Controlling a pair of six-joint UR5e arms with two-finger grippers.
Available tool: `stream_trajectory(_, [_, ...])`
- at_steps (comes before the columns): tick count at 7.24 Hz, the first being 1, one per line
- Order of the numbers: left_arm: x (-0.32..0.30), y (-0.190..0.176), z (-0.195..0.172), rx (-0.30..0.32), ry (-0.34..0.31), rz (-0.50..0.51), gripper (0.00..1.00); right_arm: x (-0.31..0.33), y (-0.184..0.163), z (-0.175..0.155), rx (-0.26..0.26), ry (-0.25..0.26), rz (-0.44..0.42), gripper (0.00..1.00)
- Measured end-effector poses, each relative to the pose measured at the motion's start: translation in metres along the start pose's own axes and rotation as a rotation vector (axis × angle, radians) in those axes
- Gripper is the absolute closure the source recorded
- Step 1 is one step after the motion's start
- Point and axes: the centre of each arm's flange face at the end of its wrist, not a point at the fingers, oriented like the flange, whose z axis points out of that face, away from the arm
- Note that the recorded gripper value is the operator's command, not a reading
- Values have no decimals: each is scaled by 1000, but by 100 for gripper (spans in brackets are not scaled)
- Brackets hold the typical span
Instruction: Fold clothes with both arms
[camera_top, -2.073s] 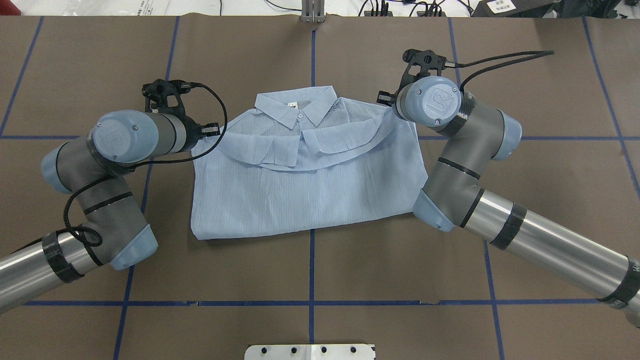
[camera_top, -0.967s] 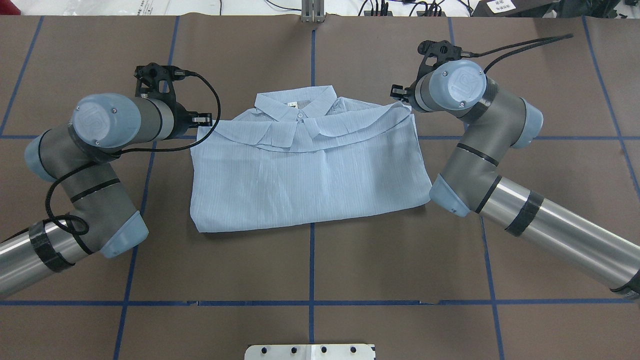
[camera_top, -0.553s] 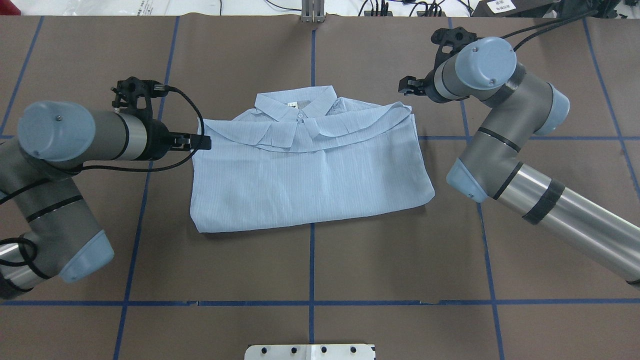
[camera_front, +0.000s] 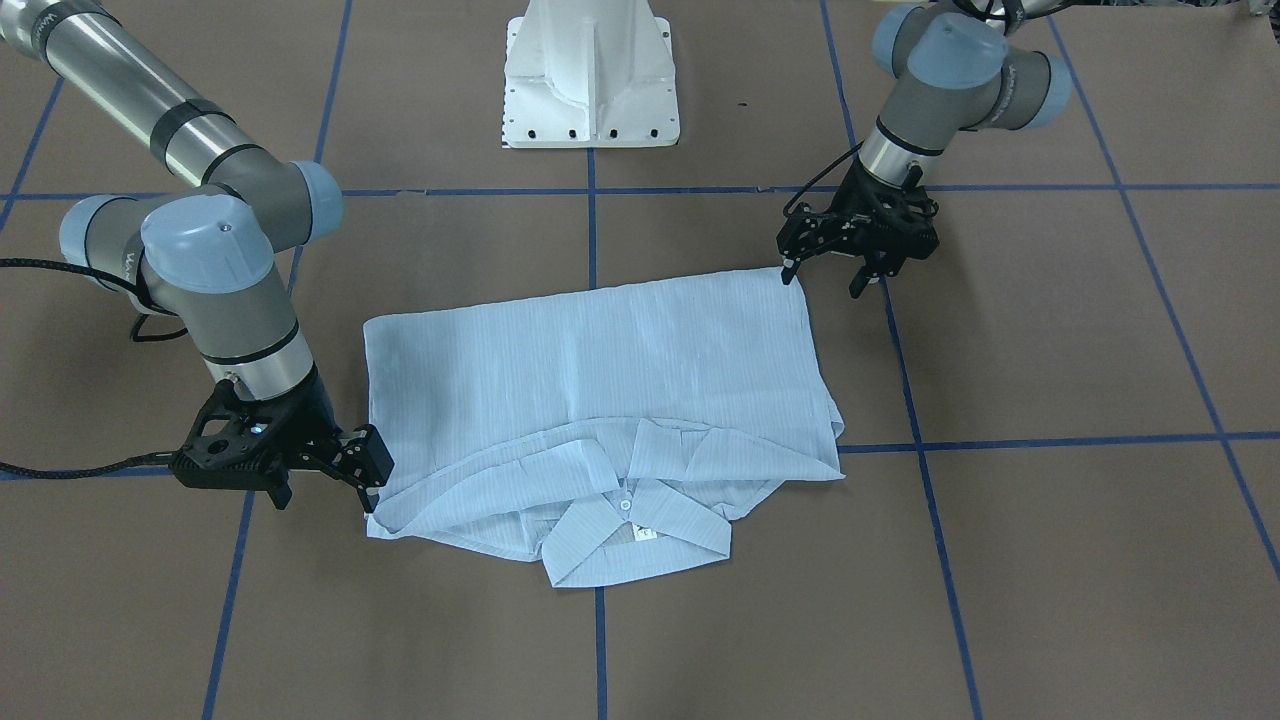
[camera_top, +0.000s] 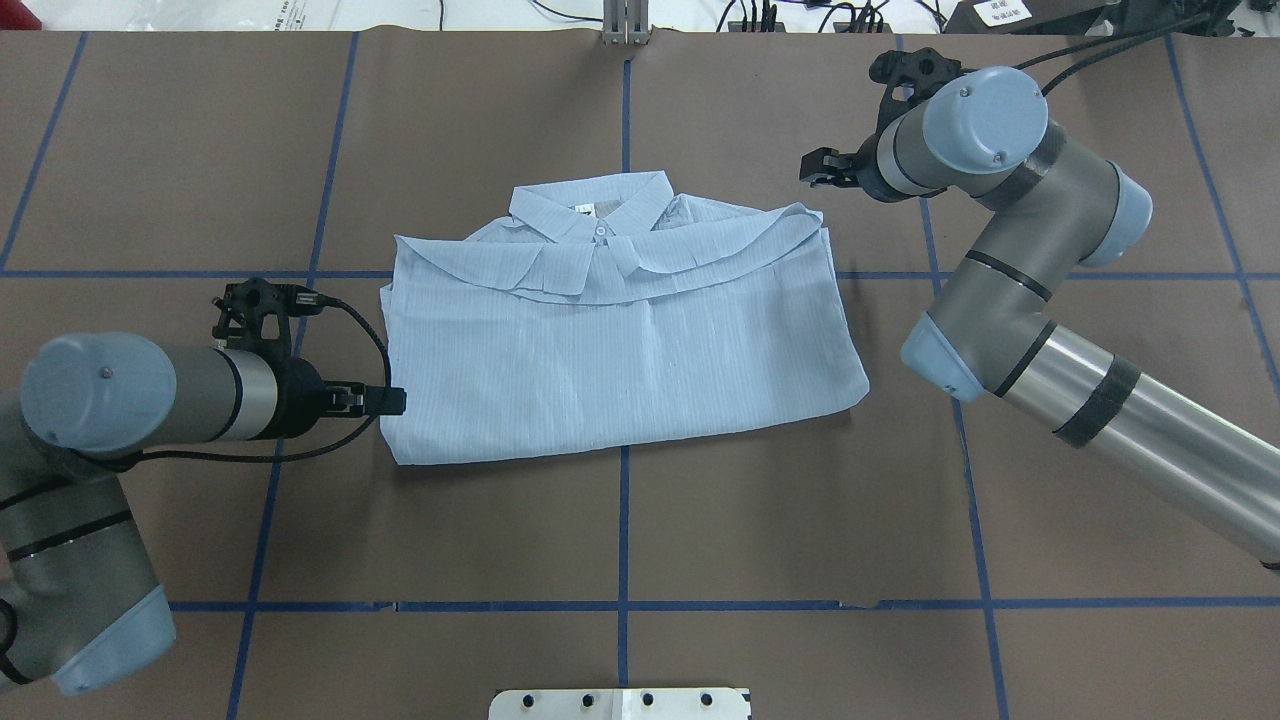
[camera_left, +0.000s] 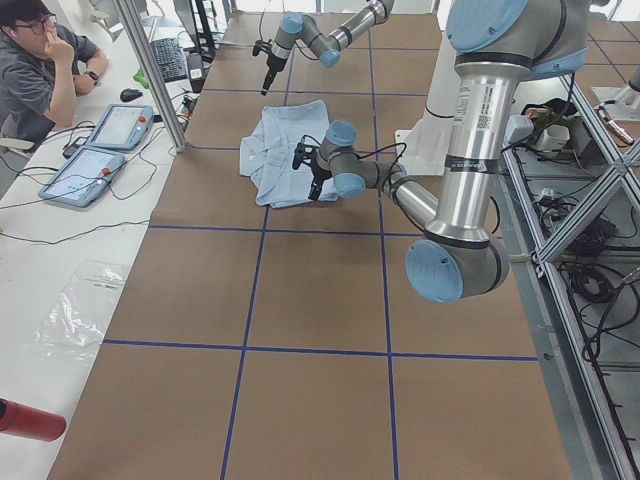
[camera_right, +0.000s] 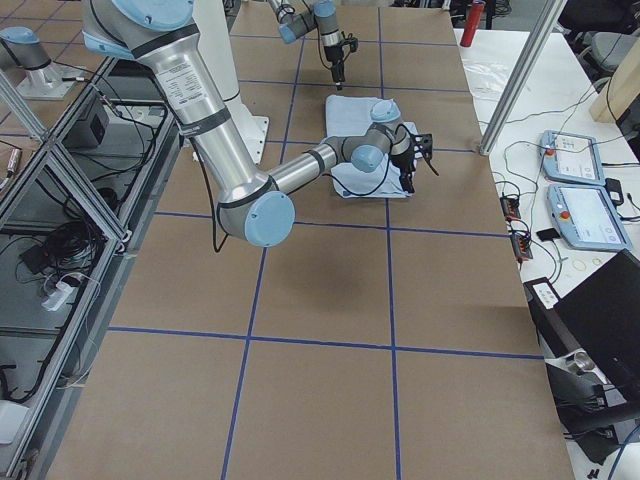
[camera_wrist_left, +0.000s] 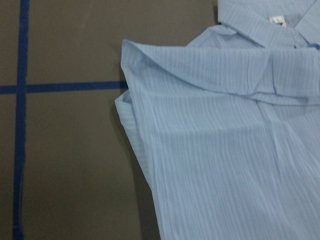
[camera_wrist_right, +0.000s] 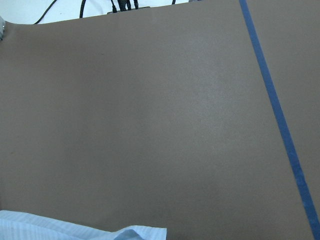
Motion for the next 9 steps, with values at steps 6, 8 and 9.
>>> stream_trajectory(6, [24,38,20,-24,4,-26,57,-2,1,0,1,-2,-1,0])
stream_trajectory(8, [35,49,25,-42,15,-12,91,-3,2,0,1,-2,-2,0])
stream_trajectory(9, [36,52,26,-48,16,-9,100,-3,2,0,1,-3,-2,0])
